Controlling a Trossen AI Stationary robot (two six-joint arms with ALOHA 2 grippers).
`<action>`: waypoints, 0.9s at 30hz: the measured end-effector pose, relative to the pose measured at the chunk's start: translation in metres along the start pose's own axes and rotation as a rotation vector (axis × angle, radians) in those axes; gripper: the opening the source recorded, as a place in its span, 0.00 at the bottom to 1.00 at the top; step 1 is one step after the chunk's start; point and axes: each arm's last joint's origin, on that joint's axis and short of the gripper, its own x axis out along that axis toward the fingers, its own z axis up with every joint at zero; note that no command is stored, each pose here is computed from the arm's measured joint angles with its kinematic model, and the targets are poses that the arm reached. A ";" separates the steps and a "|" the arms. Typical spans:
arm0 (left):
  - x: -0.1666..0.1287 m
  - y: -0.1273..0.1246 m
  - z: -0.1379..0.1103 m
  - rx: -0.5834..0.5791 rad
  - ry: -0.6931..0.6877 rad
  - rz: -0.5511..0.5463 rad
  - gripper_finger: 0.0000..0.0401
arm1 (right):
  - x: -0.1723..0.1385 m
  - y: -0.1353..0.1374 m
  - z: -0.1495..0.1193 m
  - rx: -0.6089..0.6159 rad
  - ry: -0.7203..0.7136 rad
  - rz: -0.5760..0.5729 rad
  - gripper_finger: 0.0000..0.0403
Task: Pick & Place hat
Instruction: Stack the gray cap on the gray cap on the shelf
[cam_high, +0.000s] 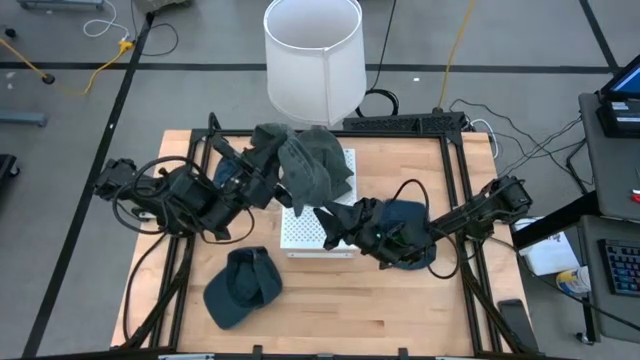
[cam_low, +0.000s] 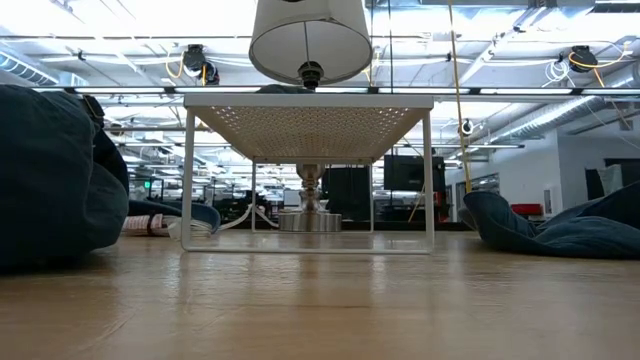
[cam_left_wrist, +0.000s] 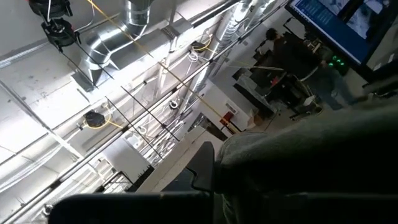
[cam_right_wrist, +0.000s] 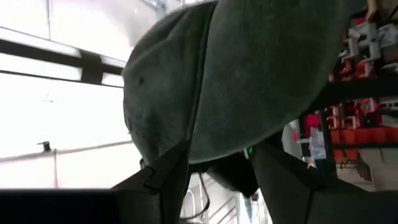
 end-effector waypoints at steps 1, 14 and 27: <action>-0.001 0.000 0.000 -0.008 -0.003 -0.002 0.06 | 0.000 -0.001 0.001 -0.007 -0.018 -0.009 0.42; -0.014 -0.012 0.007 0.030 -0.027 -0.103 0.06 | 0.005 0.006 0.010 -0.005 -0.109 0.049 0.41; -0.018 -0.013 0.005 0.060 0.095 -0.098 0.06 | -0.001 0.006 0.002 -0.040 -0.059 0.045 0.02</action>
